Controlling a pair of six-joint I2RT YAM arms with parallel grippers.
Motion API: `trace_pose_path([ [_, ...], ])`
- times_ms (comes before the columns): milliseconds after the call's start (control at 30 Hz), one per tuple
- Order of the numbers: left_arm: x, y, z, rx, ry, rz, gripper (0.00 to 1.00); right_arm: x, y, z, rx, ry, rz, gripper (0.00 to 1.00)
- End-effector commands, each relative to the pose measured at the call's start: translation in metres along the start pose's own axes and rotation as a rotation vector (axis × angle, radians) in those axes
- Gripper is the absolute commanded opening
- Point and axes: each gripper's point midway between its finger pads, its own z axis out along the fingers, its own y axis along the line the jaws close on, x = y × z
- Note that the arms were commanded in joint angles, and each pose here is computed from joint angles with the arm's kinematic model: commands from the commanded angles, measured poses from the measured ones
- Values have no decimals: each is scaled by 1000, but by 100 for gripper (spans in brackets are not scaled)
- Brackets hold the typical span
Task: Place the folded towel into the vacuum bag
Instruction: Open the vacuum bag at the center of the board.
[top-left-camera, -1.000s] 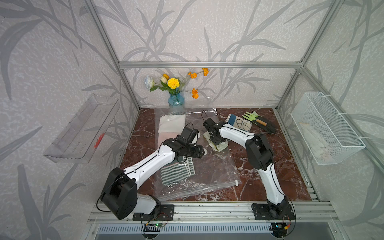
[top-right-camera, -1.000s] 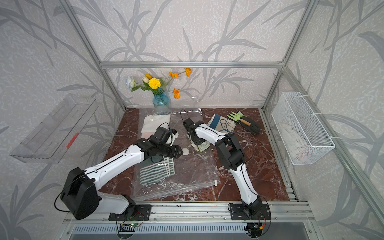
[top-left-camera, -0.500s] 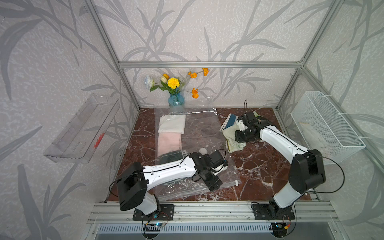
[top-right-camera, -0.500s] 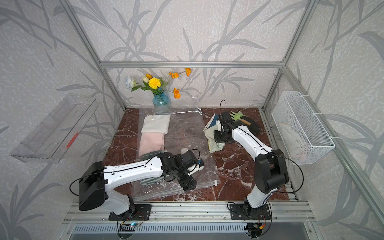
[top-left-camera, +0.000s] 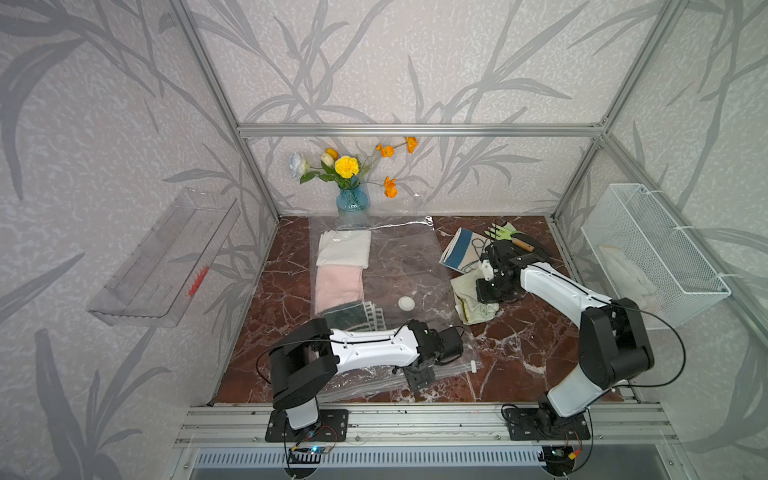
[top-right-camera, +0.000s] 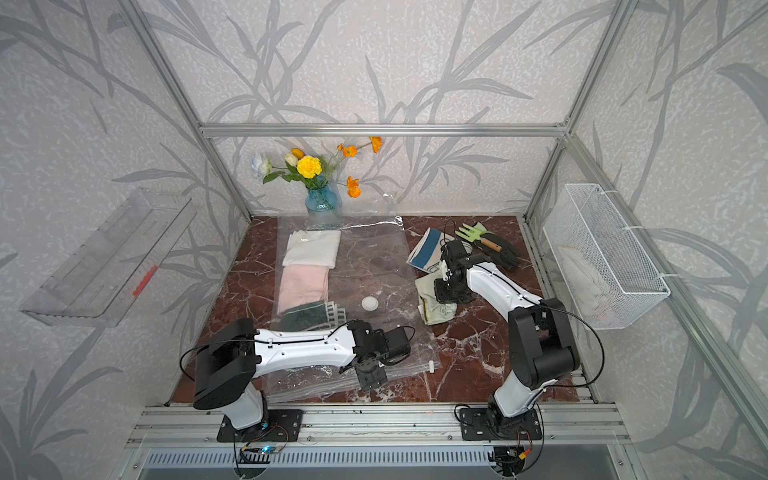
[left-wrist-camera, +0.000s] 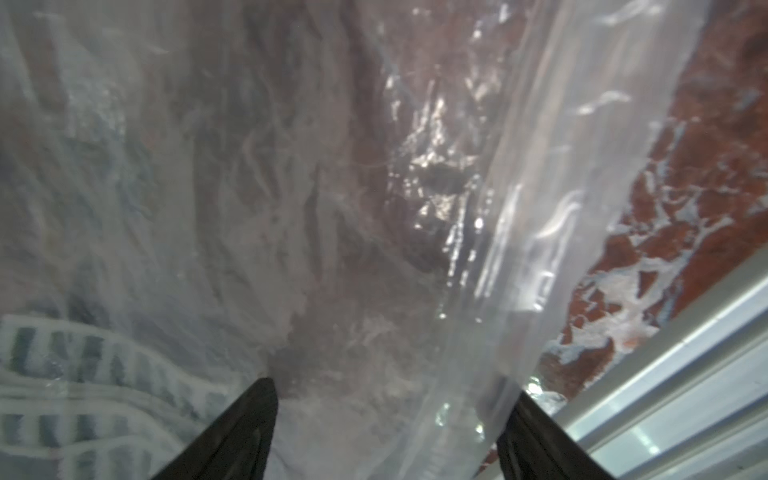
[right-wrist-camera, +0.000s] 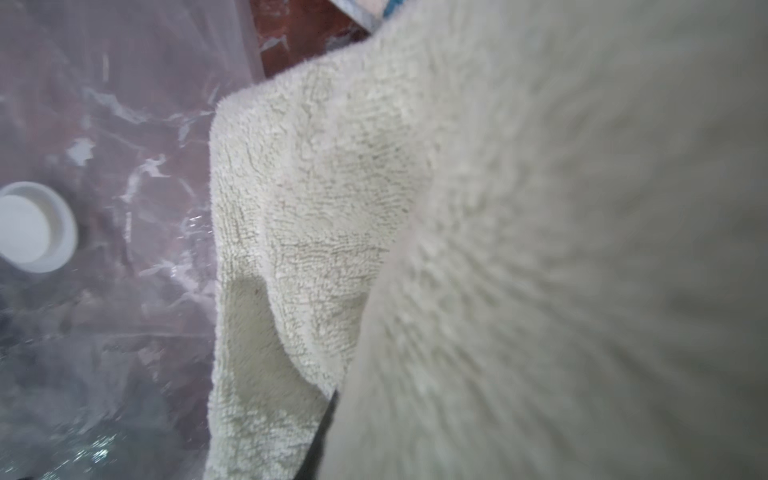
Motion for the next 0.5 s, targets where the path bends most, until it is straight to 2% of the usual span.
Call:
trace_pose_path([
  [0,1,24,3,-143,6,9,69,-6,-11,-2,221,-10,-117,28],
  [67,-3,28,2,-157,-7,-7,60,-7,-8,0,282,-3,-158,39],
  [133,-5,28,0,-137,-25,-26,50,-9,-1,-2,276,-8,-166,47],
  [200,-9,29,-3,-126,-50,-47,34,-8,1,-6,258,-19,-150,51],
  [267,-12,31,-6,-112,-76,-70,25,-3,1,-6,239,-13,-134,54],
  [367,-18,34,-10,-88,-110,-106,21,1,18,-16,129,-27,-104,60],
  [467,-21,35,-11,-65,-131,-128,19,5,41,-21,1,-53,-64,71],
])
